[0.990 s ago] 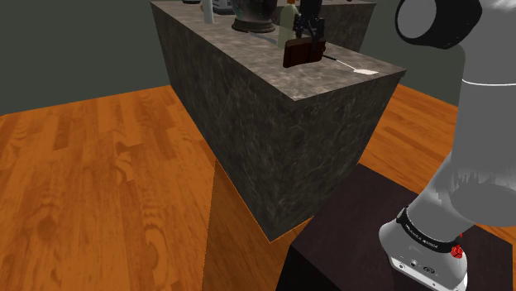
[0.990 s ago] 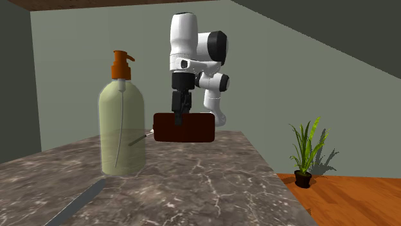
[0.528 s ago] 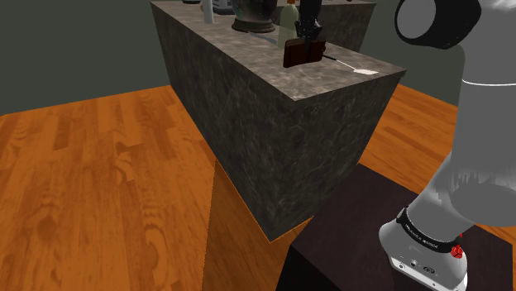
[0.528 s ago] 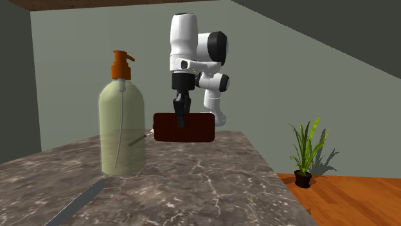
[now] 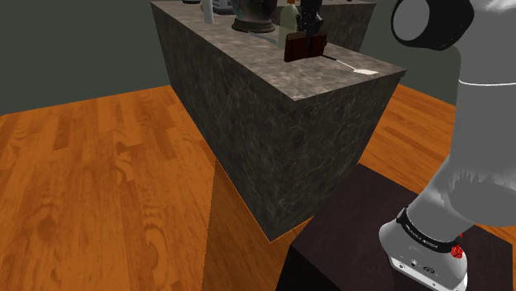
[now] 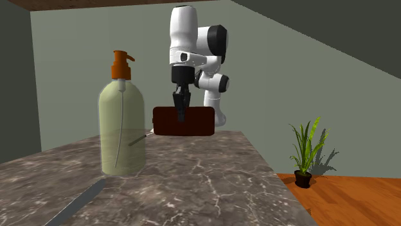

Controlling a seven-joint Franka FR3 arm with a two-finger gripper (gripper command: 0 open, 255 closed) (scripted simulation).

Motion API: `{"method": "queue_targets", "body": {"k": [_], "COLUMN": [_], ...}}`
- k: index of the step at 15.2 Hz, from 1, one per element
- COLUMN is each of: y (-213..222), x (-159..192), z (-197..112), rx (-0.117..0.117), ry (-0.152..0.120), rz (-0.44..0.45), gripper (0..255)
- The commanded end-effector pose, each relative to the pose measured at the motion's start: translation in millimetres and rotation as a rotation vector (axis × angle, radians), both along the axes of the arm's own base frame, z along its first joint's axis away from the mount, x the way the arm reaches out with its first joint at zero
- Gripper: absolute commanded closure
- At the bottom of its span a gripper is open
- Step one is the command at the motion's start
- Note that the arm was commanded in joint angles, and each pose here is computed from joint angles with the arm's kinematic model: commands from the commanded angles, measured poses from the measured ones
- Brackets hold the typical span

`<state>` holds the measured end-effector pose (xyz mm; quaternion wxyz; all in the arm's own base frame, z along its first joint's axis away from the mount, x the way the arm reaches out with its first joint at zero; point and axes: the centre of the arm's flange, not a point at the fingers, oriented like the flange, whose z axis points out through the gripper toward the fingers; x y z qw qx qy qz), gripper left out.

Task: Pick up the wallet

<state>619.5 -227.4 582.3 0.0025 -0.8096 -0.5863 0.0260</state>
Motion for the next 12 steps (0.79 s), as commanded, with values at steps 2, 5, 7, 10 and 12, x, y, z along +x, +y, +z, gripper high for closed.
{"method": "queue_targets", "body": {"k": [2,5,7,10,12], "y": [1,1,1,1,1], "x": [0,0,0,-1,0], "z": [15,31,42,58,58], "rx": [0.000,0.000,0.000,0.000,0.000], "ry": [0.000,0.000,0.000,0.000,0.000], "rz": [0.000,0.000,0.000,0.000,0.000], "gripper": [255,255,255,255,255]}}
